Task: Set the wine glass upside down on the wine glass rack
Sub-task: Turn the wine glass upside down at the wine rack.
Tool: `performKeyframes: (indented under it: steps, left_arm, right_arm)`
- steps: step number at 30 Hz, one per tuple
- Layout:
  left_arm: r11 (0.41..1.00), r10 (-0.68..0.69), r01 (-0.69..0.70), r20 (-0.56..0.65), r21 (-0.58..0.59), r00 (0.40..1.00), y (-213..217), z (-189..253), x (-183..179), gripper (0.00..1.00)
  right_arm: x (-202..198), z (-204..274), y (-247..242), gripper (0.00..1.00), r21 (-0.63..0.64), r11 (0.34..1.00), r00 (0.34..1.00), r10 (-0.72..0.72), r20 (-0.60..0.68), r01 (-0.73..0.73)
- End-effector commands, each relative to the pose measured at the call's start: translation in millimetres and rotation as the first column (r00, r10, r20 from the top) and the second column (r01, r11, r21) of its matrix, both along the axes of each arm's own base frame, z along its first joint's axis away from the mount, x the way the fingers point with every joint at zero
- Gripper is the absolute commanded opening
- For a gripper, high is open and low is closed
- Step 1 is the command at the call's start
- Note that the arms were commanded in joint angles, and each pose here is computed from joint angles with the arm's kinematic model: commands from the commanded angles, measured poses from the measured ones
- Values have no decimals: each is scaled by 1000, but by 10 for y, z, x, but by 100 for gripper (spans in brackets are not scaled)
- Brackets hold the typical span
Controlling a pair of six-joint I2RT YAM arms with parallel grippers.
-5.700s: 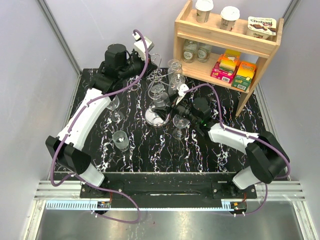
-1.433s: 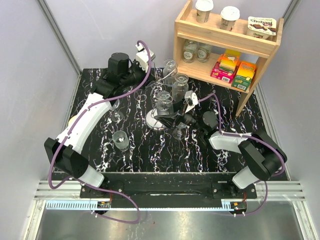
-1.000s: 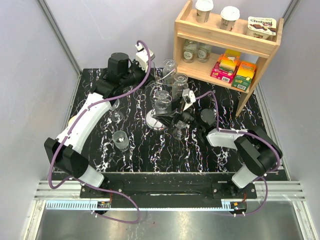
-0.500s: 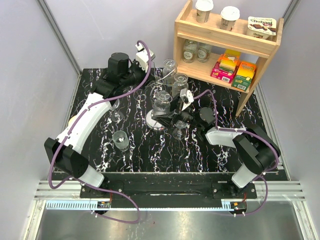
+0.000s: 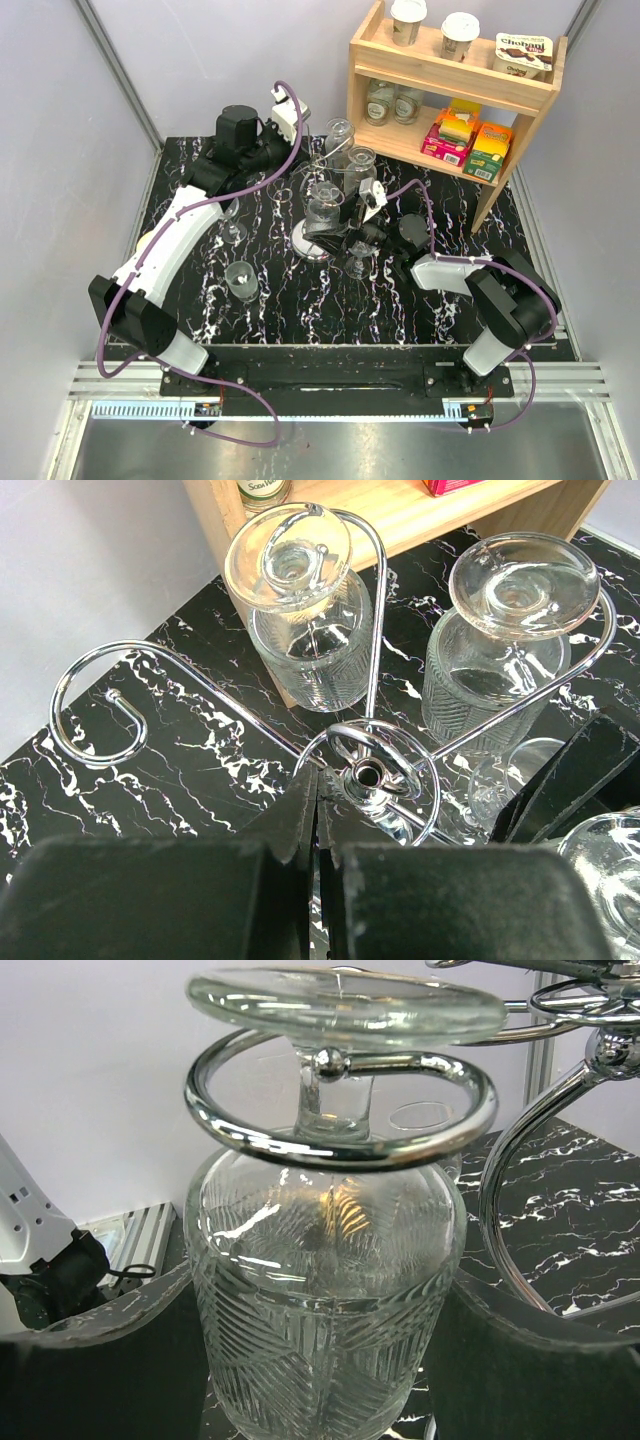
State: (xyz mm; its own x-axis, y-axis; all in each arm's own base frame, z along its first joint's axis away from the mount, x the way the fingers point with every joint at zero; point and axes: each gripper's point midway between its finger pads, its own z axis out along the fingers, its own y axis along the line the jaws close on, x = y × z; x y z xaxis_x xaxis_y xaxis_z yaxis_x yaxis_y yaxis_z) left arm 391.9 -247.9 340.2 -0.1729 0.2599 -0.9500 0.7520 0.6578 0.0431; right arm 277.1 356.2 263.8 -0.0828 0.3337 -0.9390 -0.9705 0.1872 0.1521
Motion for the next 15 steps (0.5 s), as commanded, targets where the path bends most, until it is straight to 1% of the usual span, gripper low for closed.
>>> performKeyframes:
  steps: [1,3,15]
  left_arm:
    - [999,29,-29,3,18,1000,81,24,17,0]
    - [999,28,-28,3,20,1000,78,14,26,0]
    - [999,37,-37,-11,14,999,82,-6,44,0]
  right_arm:
    - [-155,559,-61,10,134,991,974,-7,225,-24]
    - [-166,566,-68,0,136,990,973,-7,230,-25]
    - [-276,750,-185,0,177,984,964,-33,265,-15]
